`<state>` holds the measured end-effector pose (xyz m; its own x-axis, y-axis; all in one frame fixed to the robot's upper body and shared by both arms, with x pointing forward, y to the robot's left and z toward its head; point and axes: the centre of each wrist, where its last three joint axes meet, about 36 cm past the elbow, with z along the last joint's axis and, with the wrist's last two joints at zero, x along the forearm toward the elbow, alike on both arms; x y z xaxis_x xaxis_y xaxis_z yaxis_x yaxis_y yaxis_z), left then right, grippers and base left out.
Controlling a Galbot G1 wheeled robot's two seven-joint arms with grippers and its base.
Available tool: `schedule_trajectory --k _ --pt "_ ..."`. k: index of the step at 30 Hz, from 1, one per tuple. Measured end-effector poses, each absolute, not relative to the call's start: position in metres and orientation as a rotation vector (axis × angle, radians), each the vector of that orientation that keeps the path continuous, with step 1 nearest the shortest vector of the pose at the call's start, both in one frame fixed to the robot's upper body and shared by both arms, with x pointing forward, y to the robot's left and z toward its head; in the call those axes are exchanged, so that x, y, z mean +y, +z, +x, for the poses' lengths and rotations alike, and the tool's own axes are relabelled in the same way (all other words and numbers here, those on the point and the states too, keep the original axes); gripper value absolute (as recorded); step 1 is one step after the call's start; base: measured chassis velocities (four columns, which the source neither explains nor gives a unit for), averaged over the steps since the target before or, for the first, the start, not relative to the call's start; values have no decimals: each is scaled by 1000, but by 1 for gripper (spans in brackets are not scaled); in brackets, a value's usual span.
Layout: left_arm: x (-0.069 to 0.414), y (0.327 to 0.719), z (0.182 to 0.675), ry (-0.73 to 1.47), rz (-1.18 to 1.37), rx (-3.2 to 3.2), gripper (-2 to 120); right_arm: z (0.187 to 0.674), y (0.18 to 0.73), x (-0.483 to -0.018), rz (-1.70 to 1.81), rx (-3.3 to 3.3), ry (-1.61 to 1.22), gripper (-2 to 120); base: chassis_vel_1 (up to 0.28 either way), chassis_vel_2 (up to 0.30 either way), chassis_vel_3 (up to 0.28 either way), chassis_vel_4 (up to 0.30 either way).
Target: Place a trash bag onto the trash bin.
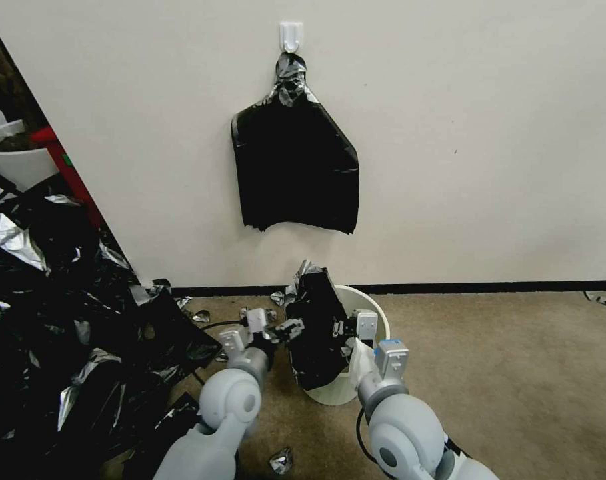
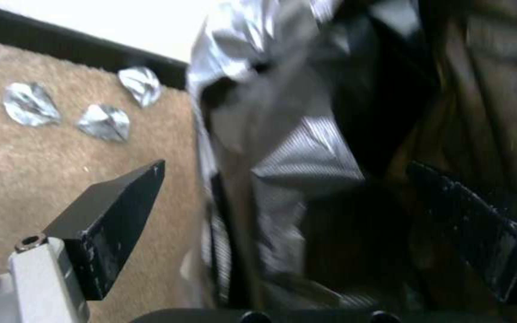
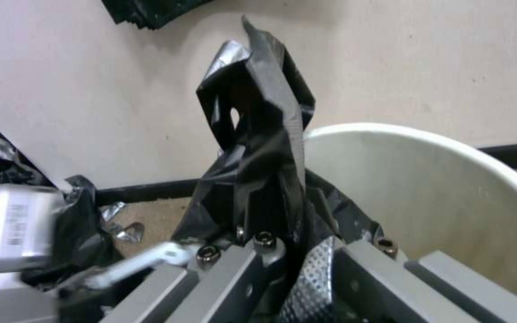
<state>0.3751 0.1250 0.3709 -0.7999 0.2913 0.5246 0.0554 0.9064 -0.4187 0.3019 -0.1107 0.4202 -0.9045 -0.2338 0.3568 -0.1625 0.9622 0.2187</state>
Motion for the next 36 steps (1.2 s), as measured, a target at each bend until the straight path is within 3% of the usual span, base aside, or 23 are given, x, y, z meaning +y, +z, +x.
schedule_trajectory --k 4,6,16,19,20,22,29,36 --pt "113 368 378 468 -245 -2426 96 297 418 -110 287 -2722 -259 0 0 0 0 0" --pt "108 365 381 437 -236 -2415 83 296 416 -109 289 -2719 -255 0 0 0 0 0" --pt "106 361 384 371 -245 -2385 55 295 414 -108 291 -2722 -255 0 0 0 0 0" --pt "108 362 384 295 -252 -2348 40 299 412 -109 277 -2737 -253 0 0 0 0 0" --pt "108 362 384 295 -252 -2348 40 299 412 -109 277 -2737 -253 0 0 0 0 0" --pt "114 363 385 244 -252 -2317 27 303 410 -111 256 -2753 -248 0 0 0 0 0" --pt "129 364 391 200 -230 -2304 5 315 400 -121 181 -2813 -231 0 0 0 0 0" --pt "155 361 388 200 -308 -2381 5 343 395 -148 73 -2903 -185 0 0 0 0 0"
